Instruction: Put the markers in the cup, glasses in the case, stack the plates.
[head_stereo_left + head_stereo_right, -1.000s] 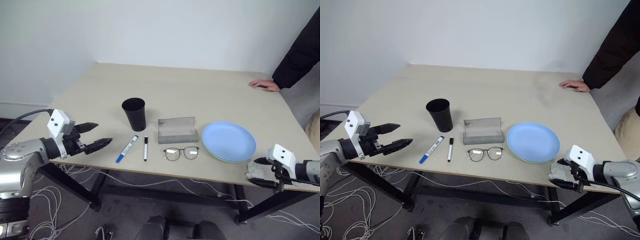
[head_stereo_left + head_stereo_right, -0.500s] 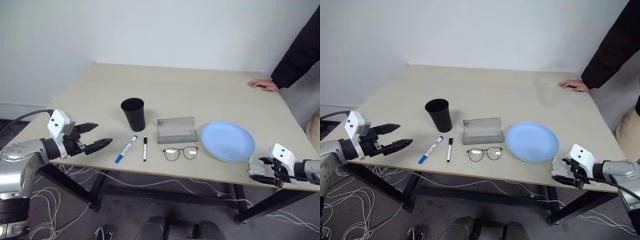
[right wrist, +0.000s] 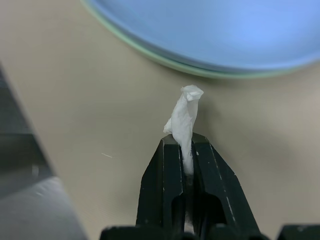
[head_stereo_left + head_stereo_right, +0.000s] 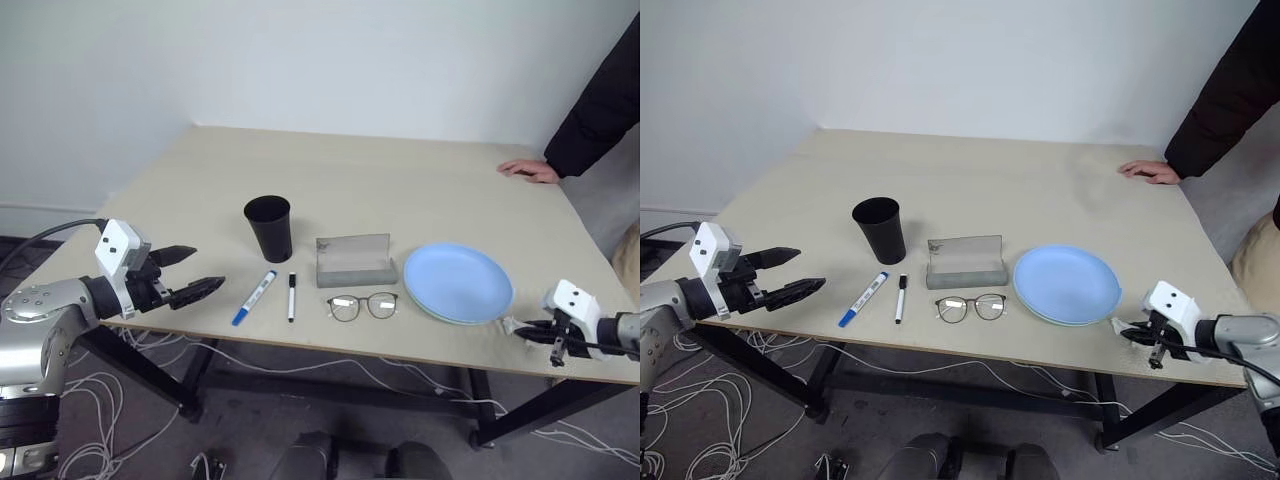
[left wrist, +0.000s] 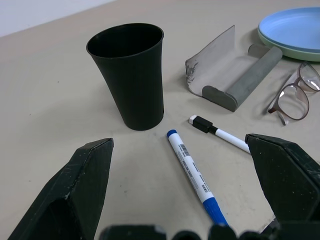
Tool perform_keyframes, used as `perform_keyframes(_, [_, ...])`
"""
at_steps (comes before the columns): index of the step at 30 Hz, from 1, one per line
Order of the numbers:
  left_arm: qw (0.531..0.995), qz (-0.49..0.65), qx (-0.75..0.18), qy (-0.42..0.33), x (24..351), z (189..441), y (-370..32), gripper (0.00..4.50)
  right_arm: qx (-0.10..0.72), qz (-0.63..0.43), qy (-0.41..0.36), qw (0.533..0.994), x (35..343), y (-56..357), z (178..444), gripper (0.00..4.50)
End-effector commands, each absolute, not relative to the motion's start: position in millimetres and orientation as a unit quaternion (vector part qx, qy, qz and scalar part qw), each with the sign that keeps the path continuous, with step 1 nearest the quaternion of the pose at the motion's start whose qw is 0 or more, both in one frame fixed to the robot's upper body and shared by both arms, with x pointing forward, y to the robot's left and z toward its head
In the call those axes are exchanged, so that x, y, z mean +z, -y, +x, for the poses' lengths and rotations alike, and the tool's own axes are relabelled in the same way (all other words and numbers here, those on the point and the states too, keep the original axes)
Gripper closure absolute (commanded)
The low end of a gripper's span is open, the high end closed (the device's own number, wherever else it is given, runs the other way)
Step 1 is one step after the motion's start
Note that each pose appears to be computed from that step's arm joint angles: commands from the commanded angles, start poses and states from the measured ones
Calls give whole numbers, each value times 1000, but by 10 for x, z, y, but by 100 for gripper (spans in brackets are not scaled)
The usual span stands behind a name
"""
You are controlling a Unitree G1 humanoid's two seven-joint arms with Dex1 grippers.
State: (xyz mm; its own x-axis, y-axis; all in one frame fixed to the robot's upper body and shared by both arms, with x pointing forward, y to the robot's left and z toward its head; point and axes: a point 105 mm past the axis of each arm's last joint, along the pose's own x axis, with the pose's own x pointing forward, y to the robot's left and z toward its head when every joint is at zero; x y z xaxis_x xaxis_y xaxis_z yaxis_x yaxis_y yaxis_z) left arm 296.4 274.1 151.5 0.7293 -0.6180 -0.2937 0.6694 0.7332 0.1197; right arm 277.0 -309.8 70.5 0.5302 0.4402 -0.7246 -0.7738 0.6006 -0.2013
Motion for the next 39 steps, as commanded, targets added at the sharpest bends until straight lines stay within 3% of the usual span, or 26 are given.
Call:
perform_keyframes(1, [925,127,-346,-93,1654,2974,-2737,0,330,-300,-289,847,998,3270,2927,448])
perform_keyframes(4, [925,128,-345,-93,1652,2980,-2742,0,309,-321,-256,857,1260,3326,3090,448])
perform_keyframes(11, [926,129,-343,-91,1660,3002,-2743,0,361,-314,-136,867,1632,2669,3402,448])
perform_keyframes(17, [924,126,-351,-89,1646,3009,-2662,0,383,-291,-108,870,1580,2232,3591,448])
perform_keyframes(23, [922,128,-354,-92,1626,3003,-2632,0,387,-299,-126,863,1423,2164,3648,448])
perform_keyframes(27, [920,137,-355,-93,1640,3020,-2635,0,405,-295,-139,854,1312,2127,3598,349])
perform_keyframes(37, [910,156,-371,-99,1617,3093,-2582,0,431,-283,-137,846,1476,2200,3495,5])
perform_keyframes(39, [909,156,-374,-98,1615,3104,-2571,0,437,-280,-137,844,1519,2239,3459,5])
